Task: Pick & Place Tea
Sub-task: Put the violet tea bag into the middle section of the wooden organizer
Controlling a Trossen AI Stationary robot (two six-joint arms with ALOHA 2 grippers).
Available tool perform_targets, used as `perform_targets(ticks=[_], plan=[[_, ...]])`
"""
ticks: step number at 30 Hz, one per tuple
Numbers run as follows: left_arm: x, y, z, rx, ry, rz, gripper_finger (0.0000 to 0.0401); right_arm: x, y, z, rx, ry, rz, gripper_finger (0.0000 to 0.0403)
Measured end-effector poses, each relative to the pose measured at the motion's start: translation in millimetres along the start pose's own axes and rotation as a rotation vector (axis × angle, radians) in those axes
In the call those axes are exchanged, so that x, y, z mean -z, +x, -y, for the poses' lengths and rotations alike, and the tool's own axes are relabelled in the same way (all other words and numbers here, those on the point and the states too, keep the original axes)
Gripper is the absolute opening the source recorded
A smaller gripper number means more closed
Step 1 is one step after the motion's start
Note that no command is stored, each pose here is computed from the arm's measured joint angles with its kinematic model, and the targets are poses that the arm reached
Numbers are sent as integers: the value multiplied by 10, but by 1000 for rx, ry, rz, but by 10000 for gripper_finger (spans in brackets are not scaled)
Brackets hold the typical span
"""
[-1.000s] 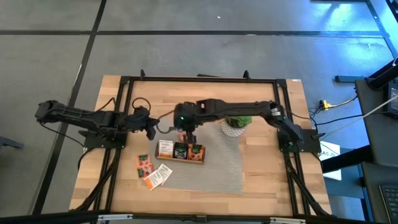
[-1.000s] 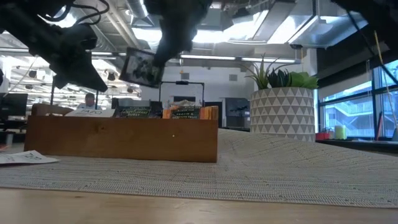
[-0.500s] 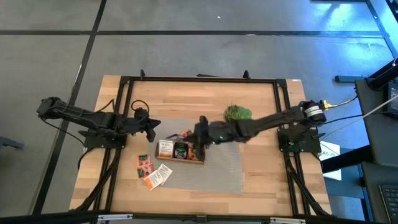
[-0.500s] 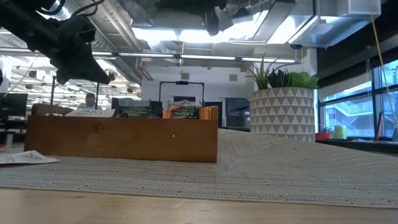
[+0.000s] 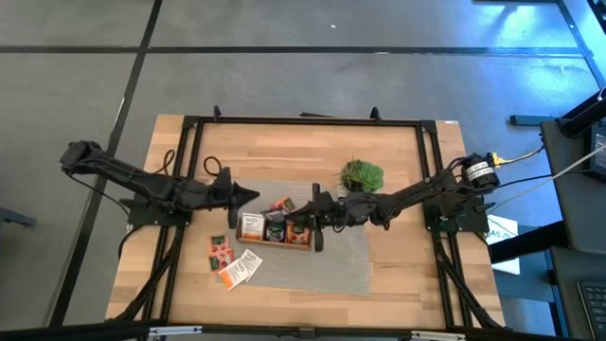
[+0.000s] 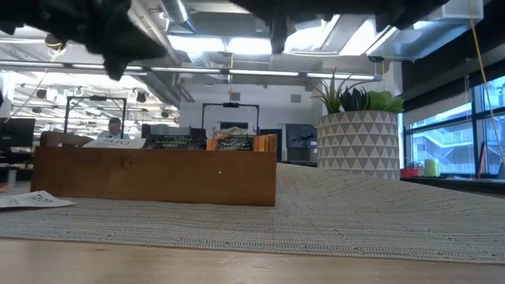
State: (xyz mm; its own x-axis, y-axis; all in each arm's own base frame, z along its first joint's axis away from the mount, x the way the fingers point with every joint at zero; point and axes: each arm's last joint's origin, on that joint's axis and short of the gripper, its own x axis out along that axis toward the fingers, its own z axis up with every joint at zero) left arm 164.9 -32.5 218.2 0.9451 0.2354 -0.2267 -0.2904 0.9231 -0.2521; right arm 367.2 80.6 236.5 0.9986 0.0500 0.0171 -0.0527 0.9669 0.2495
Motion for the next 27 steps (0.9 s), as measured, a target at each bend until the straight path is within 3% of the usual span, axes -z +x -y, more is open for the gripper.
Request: perform_targets(ticks=[4, 8, 15, 23, 27], plan=[[-58, 44, 97, 132, 12, 53, 10, 90, -6, 102, 53, 19, -79, 4], [-41, 58, 119, 195, 25, 26, 10, 178, -13, 191, 105, 48, -177, 4], [56, 62, 90, 183, 77, -72, 23, 196, -16, 246, 168, 14, -193, 5], [51, 64, 92, 204, 99, -71, 87, 217, -20, 298, 189, 9, -224, 5], [42, 78, 66, 185, 38, -74, 114, 214, -19, 299, 190, 9, -220, 5]])
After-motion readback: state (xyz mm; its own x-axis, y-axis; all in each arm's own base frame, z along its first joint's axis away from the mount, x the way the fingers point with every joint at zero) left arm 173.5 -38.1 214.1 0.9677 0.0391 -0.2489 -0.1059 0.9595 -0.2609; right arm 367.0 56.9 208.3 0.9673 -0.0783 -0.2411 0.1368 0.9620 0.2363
